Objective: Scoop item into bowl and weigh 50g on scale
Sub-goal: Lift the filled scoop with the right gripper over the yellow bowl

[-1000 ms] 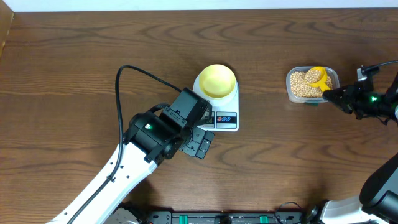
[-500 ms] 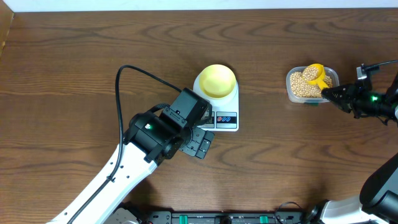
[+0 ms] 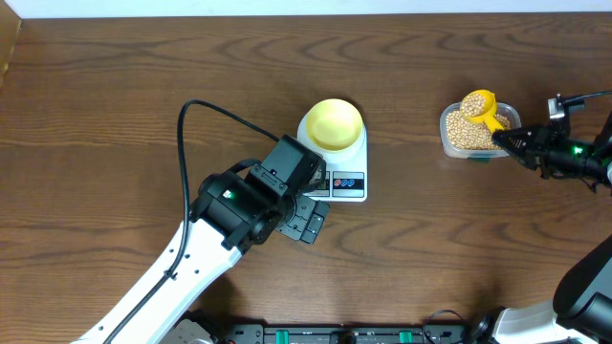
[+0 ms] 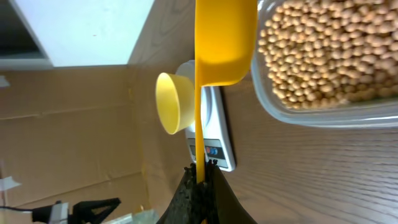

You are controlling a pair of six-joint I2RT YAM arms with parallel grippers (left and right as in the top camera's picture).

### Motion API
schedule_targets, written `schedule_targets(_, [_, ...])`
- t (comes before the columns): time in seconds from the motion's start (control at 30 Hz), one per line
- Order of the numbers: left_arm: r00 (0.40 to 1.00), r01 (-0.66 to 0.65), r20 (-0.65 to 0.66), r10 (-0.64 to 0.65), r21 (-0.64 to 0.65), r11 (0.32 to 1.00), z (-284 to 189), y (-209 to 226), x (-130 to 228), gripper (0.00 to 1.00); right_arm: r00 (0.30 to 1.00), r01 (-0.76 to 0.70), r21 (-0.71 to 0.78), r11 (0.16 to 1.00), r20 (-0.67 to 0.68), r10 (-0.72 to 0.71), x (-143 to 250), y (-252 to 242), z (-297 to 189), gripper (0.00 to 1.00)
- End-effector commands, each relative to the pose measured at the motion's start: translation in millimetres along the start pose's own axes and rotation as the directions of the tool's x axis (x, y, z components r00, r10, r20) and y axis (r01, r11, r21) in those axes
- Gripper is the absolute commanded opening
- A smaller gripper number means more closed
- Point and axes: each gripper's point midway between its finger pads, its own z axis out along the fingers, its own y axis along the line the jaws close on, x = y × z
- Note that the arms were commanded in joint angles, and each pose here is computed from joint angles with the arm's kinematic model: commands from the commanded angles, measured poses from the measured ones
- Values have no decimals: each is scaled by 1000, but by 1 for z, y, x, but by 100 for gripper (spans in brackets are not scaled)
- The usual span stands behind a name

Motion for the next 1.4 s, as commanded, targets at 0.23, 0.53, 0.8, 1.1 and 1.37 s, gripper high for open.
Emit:
schedule_targets(0.23, [1000, -6, 30, 6, -6, 1000, -7, 0, -7, 94, 992, 116, -143, 983, -24, -120, 11, 56, 8, 1])
schedule_targets(0.53, [1000, -6, 30, 6, -6, 1000, -7, 0, -7, 94, 974, 181, -238, 954, -91, -208, 32, 107, 32, 1])
schedule_targets(0.8, [1000, -6, 30, 6, -6, 1000, -7, 0, -7, 94, 929, 271, -298, 915, -168, -329, 59, 146, 73, 1])
schedule_targets(1.1, [1000, -7, 30, 7, -6, 1000, -7, 0, -7, 94, 883, 359, -295, 886, -200, -424, 82, 166, 109, 1])
schedule_targets(1.37, [1000, -6, 30, 6, -6, 1000, -7, 0, -7, 94, 861, 392, -258, 883, -234, -451, 94, 158, 130, 1])
